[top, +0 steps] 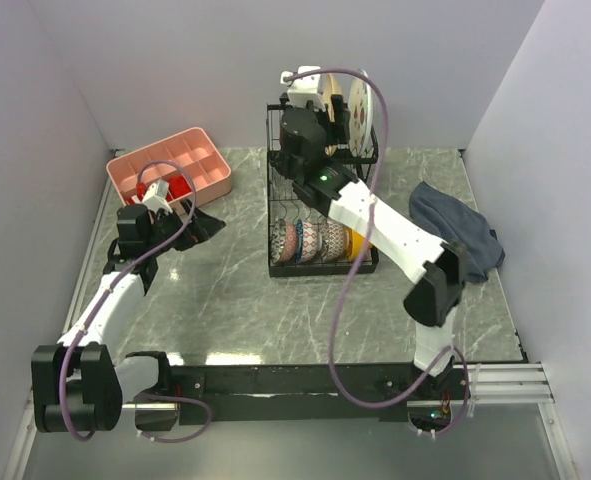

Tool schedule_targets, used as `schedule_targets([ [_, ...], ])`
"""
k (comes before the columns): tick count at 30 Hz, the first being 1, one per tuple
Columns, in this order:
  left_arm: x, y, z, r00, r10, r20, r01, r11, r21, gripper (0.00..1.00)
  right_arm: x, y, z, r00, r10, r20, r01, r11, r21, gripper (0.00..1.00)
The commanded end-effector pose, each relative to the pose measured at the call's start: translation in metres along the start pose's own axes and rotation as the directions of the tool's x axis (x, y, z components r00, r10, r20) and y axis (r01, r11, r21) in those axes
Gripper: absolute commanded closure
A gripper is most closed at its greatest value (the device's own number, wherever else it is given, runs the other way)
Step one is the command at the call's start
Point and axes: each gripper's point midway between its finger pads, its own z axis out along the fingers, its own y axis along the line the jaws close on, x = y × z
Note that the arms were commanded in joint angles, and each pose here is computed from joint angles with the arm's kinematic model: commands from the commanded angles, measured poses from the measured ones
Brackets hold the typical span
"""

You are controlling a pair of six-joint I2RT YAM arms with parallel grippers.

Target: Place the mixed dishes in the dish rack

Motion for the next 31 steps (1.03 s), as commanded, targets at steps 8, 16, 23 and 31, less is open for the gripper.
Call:
schedule_targets([
  [8,-0.113,-0.06,-0.023,0.888,0.411,0.207,-0.396,0.912,-0.111,0.04,-0.025,-0.082,-0.044,0.952,0.274,-0.138,-0.305,0.896,-0.322,0.0],
  [16,-0.135,-0.056,-0.038,0.848,0.495,0.187,-0.452,0.861,-0.231,0.04,0.072,-0.169,-0.032,0.897,0.249,-0.366,-0.319,0.937,-0.144,0.0],
  [23,-0.098,-0.047,-0.044,0.873,0.469,0.136,-0.444,0.878,-0.178,0.04,0.123,-0.216,-0.058,0.896,0.222,-0.385,-0.281,0.954,-0.103,0.0],
  [31,-0.075,-0.021,-0.069,0.887,0.436,0.15,-0.402,0.89,-0.213,0.04,0.148,-0.216,-0.078,0.871,0.192,-0.452,-0.288,0.945,-0.154,0.0],
])
